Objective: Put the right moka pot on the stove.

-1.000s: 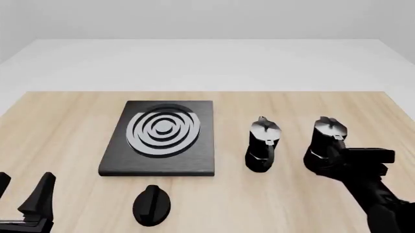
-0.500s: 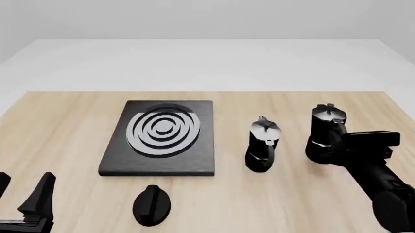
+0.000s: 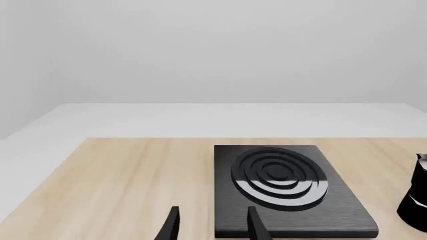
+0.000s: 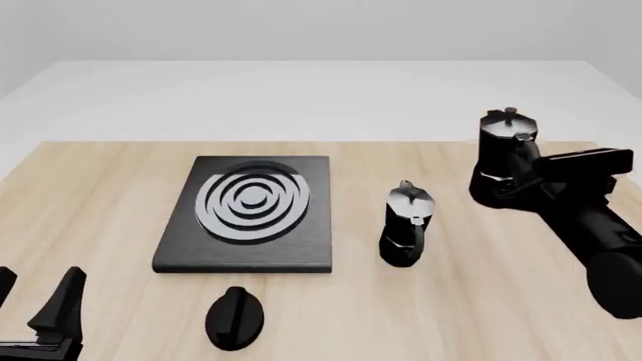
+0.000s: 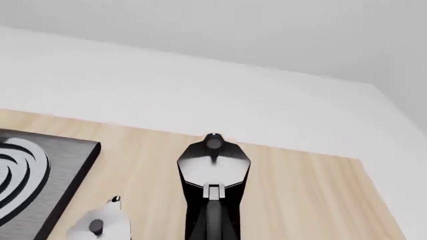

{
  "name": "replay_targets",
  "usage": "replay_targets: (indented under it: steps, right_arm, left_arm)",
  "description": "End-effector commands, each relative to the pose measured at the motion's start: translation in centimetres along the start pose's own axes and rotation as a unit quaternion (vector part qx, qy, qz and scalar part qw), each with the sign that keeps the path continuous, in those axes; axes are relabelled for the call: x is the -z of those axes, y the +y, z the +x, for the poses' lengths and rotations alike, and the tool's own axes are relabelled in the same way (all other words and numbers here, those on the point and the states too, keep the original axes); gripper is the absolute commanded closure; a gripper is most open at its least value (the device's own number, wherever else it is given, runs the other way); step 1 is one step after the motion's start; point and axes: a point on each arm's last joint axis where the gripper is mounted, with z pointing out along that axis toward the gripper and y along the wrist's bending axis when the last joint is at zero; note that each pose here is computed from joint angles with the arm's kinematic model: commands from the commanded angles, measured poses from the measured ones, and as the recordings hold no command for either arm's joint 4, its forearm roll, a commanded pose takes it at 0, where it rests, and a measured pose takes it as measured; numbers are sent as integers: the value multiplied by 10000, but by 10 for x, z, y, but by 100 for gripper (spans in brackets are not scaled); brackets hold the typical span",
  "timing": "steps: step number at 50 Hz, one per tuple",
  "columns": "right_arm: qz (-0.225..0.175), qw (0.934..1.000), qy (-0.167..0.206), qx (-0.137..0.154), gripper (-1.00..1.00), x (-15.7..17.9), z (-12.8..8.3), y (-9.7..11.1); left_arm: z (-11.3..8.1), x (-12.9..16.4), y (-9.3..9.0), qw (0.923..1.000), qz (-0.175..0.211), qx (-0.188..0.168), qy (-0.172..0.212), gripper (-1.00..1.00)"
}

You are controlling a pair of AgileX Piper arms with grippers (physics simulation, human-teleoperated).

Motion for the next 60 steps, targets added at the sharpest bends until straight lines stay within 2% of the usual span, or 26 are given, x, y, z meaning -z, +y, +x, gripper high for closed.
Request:
replay_targets:
  steps: [1, 9, 14, 20, 32, 39, 60]
  right_arm:
    - [-93, 9986, -525, 72, 100, -4, -46, 2]
    - [-267, 9972, -689, 127, 100, -11, -61, 11]
    - [-446, 9946, -929, 112, 100, -18, -83, 20]
    - [-570, 9927, -1060, 105, 100, -23, -97, 27]
    - [-872, 9889, -1199, 98, 100, -45, -116, 48]
    - [-1093, 9842, -1390, 99, 100, -52, -131, 64]
    - [-1764, 9725, -1518, -58, 100, -76, -147, 119]
  left_arm:
    - [0, 0, 0, 10000, 0, 0, 0, -100]
    - [0, 0, 0, 10000, 0, 0, 0, -100]
    - [0, 0, 0, 10000, 0, 0, 0, -100]
    - [0, 0, 0, 10000, 0, 0, 0, -100]
    - [0, 0, 0, 10000, 0, 0, 0, -100]
    - [0, 0, 0, 10000, 0, 0, 0, -100]
    - [0, 0, 0, 10000, 0, 0, 0, -100]
